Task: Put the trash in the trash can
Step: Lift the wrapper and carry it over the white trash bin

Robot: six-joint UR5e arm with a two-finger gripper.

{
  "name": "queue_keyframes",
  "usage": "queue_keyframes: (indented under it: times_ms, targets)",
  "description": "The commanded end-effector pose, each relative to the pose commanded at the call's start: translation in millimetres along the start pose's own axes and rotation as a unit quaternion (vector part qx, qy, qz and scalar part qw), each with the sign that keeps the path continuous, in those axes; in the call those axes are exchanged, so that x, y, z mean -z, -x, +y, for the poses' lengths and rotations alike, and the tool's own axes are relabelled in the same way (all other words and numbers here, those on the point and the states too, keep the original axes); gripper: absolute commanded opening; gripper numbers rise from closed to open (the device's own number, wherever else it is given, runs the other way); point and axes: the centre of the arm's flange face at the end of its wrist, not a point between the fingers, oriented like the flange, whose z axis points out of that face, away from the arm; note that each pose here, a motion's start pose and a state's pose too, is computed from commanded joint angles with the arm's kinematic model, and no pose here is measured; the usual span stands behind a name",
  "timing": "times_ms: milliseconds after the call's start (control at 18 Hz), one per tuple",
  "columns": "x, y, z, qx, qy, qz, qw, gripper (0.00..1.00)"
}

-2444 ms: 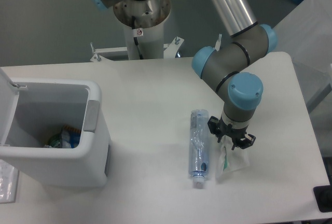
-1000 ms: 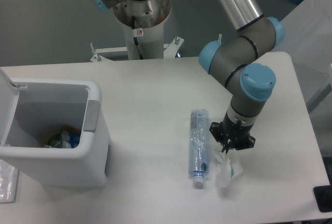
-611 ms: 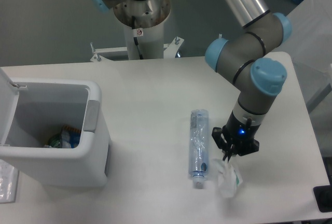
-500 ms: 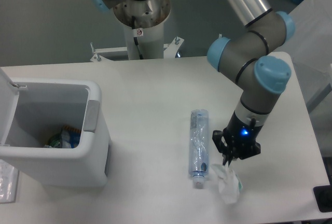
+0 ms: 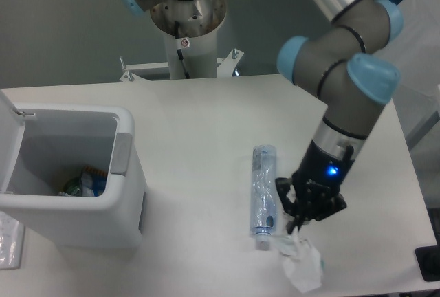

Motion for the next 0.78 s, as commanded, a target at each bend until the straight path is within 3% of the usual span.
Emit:
queue_keyframes:
  times_ms: [222, 444, 778]
  targets:
    - [23, -68, -24, -0.007, -0.023, 0.016, 0.9996, 0.00]
    - [57, -107, -39, -0.011, -0.074, 0.075, 0.9944, 0.00]
    - [77, -168, -10, -0.021, -0.081, 0.113, 0.9900, 0.00]
